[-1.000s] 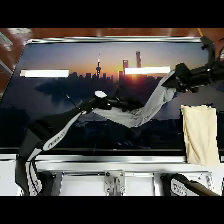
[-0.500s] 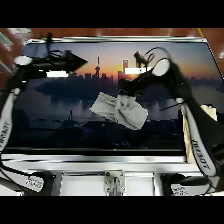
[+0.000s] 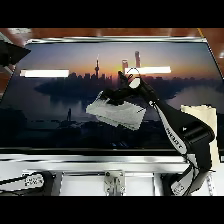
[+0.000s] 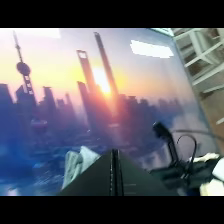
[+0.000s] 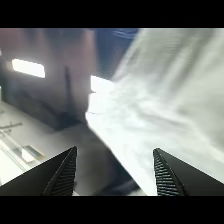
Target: Fold the shirts.
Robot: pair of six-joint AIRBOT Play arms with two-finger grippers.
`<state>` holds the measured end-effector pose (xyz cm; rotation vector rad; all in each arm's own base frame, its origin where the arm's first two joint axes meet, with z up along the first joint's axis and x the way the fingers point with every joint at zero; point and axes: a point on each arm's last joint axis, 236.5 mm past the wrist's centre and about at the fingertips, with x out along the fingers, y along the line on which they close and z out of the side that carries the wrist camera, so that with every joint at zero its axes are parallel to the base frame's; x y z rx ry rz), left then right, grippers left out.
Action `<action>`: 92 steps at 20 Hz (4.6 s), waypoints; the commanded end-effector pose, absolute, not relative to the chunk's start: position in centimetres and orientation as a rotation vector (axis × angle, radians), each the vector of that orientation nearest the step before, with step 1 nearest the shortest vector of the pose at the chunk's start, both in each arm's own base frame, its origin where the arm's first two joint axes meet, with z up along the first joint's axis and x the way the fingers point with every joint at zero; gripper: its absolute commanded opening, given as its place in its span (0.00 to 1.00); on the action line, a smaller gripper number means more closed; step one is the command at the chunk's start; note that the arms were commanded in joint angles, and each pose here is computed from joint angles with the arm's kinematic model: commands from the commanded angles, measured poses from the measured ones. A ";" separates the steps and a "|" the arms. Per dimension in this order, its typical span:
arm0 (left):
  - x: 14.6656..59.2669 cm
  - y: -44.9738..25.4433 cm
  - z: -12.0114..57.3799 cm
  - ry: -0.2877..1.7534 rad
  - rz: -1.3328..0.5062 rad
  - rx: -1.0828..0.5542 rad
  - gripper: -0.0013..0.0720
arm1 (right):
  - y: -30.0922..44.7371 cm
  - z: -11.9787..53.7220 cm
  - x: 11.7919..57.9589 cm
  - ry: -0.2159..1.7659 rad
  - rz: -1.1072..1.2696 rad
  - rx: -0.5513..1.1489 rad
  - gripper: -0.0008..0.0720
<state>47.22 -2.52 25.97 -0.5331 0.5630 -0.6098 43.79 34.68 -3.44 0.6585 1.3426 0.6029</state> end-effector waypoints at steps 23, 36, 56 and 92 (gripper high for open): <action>44.8 -4.1 25.7 0.636 -0.658 -0.493 0.07 | 15.4 -2.4 42.1 1.254 0.507 0.715 0.09; 45.8 -10.0 24.6 0.663 -0.746 -0.460 0.07 | -11.3 20.1 35.7 0.891 -0.029 0.845 0.09; 44.4 -10.7 24.1 0.712 -0.792 -0.450 0.07 | -18.8 7.2 13.1 1.550 -0.654 0.771 0.09; 39.7 -15.3 7.9 1.312 -0.333 0.132 1.00 | 3.8 7.5 35.7 1.373 0.124 0.204 0.97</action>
